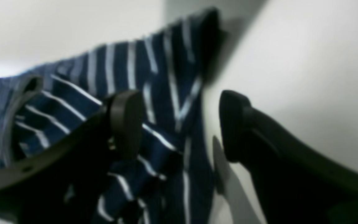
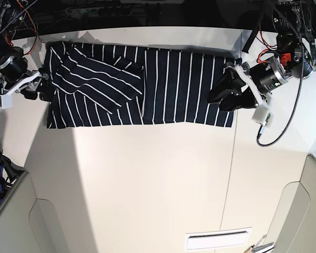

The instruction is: Fold the T-shirt properly

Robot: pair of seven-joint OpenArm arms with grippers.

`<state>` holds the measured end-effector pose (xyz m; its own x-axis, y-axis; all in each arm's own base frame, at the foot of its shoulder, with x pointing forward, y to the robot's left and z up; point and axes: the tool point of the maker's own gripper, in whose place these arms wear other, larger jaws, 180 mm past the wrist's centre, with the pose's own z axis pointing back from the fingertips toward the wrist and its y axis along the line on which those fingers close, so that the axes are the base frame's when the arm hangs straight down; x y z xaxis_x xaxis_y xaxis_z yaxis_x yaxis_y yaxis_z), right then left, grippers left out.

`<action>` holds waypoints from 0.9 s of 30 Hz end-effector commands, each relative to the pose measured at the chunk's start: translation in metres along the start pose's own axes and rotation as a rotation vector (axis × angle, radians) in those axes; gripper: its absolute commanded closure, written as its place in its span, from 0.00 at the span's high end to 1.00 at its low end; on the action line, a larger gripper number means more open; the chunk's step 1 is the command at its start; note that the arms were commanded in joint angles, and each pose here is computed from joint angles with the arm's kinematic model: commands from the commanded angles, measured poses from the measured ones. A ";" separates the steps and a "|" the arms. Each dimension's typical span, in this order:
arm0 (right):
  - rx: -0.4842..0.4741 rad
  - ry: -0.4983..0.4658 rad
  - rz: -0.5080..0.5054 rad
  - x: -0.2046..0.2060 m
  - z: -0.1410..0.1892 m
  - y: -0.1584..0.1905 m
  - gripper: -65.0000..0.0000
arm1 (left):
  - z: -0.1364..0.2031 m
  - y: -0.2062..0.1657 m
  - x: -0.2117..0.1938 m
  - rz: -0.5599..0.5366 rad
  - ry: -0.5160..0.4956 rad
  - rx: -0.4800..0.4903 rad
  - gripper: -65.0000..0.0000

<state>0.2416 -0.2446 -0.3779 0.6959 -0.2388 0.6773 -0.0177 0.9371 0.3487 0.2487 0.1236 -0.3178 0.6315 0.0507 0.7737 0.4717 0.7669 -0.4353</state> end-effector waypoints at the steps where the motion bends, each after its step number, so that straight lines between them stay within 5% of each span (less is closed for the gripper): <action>1: 0.007 -0.041 0.004 0.011 0.001 -0.001 0.58 | 0.003 -0.004 0.013 -0.025 -0.040 -0.019 0.53; 8: 0.070 0.063 -0.063 -0.031 -0.025 0.007 0.58 | 0.003 -0.004 0.013 -0.026 -0.039 -0.018 0.53; 19: 0.229 0.181 -0.014 -0.063 -0.049 0.064 0.58 | 0.003 -0.004 0.013 -0.026 -0.037 -0.018 0.53; 21: 0.221 0.188 -0.005 -0.064 -0.049 0.063 0.47 | 0.003 -0.004 0.013 -0.026 -0.037 -0.018 0.53; 25: 0.186 0.207 0.022 -0.067 -0.049 0.055 0.00 | 0.005 -0.001 0.016 -0.022 -0.051 -0.010 0.53; 27: 0.172 0.194 0.022 -0.062 -0.047 0.050 0.00 | 0.012 0.007 0.020 -0.020 -0.068 0.021 0.53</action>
<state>0.2360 -0.1636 -0.4282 0.7977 -0.1874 0.5732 -0.1477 0.8608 0.4869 0.2521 0.1374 -0.3138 0.6196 0.0723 0.7816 0.4450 0.7879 -0.4256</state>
